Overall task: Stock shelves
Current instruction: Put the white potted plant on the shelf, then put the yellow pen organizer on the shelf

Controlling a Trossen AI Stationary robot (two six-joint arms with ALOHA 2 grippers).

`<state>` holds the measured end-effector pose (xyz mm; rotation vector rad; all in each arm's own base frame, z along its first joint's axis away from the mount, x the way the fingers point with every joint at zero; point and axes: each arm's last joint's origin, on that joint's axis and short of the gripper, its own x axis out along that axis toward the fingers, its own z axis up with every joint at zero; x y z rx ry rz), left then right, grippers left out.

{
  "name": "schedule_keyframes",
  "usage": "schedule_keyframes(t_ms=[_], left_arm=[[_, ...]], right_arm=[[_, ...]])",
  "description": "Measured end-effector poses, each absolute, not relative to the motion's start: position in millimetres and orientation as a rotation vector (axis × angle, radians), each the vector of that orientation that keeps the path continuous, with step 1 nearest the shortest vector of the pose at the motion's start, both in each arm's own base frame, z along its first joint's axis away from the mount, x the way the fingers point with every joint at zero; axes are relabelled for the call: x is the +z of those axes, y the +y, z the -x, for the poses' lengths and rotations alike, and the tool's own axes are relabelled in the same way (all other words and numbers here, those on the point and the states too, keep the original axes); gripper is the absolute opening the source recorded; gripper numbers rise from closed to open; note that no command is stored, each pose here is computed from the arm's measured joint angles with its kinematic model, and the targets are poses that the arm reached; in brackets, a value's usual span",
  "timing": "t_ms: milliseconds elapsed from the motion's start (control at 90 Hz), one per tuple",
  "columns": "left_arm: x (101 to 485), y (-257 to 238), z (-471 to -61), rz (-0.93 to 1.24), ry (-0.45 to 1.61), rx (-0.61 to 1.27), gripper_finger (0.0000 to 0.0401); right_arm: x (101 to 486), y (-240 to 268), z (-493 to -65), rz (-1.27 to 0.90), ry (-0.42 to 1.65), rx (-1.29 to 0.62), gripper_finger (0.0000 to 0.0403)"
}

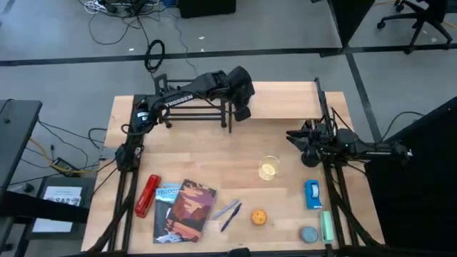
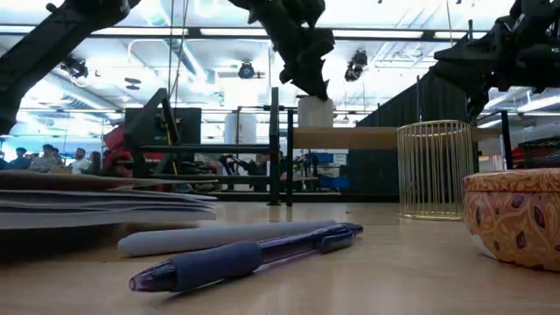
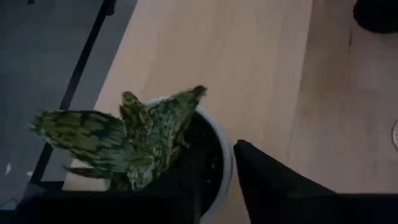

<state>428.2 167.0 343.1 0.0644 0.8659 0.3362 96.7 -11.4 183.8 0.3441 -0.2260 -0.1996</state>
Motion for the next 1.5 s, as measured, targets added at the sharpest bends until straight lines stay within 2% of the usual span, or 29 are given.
schedule_keyframes(t_ms=[200,822,1033,1311,1500], left_arm=[[346.9,167.2,-426.2,-0.083,0.873,0.376,0.0121],[393.5,128.9,-420.6,-0.153,0.785,0.385,0.0122],[404.3,85.2,-424.6,-0.180,0.741,0.319,0.0122],[407.2,-0.6,-429.7,-0.189,0.709,0.262,0.0120],[383.2,-46.6,-429.8,-0.074,0.721,0.344,0.0109]], right_arm=[[183.8,-11.4,-96.8,-0.344,-0.226,-0.200,0.0098],[184.0,-11.4,-96.7,-0.344,-0.229,-0.199,0.0098],[189.0,-11.3,-95.5,-0.346,-0.281,-0.189,0.0098],[193.4,-11.1,-94.4,-0.350,-0.323,-0.177,0.0098],[193.8,-10.0,-94.6,-0.368,-0.317,-0.135,0.0098]])
